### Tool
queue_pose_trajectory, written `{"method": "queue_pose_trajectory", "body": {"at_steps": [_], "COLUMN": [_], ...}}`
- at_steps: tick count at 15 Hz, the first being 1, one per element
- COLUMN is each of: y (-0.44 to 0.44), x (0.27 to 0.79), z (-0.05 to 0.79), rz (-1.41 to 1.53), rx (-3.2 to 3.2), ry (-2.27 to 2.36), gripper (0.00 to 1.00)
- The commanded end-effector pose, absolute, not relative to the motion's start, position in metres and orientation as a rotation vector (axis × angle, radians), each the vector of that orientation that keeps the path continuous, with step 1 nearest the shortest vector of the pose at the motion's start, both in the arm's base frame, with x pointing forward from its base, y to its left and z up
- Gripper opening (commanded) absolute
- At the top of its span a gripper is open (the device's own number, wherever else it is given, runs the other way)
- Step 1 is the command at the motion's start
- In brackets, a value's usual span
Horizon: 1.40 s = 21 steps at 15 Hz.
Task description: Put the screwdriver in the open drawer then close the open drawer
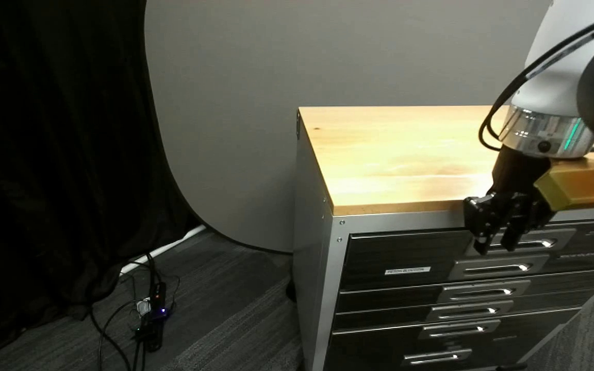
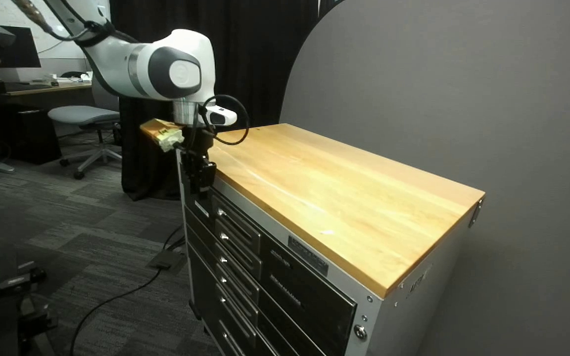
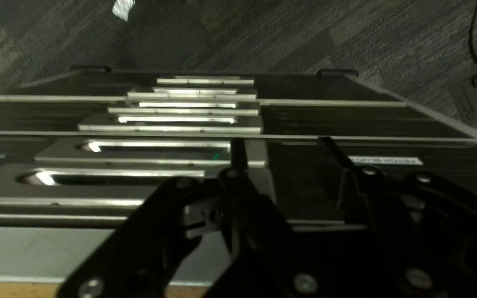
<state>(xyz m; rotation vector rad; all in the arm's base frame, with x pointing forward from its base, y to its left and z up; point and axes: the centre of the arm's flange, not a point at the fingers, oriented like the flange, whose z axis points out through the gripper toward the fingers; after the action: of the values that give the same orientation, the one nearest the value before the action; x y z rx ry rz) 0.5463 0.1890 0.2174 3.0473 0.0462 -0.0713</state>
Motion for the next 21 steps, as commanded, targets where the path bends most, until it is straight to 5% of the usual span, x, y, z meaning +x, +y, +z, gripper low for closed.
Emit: {"method": "queue_pose_trajectory", "body": {"at_steps": [1,4,10,21], "y": [0.190,0.203,0.241,0.237], "x": [0.534,0.527,0.506,0.498], "z": [0.299,0.353,0.474,0.461], "rz": [-0.304,-0.487,-0.564,-0.543], "rx": [3.049,3.025,2.999,2.983], "ry": [0.052,0.100,0.181,0.193], "gripper": [0.81,0.99,1.00,1.00]}}
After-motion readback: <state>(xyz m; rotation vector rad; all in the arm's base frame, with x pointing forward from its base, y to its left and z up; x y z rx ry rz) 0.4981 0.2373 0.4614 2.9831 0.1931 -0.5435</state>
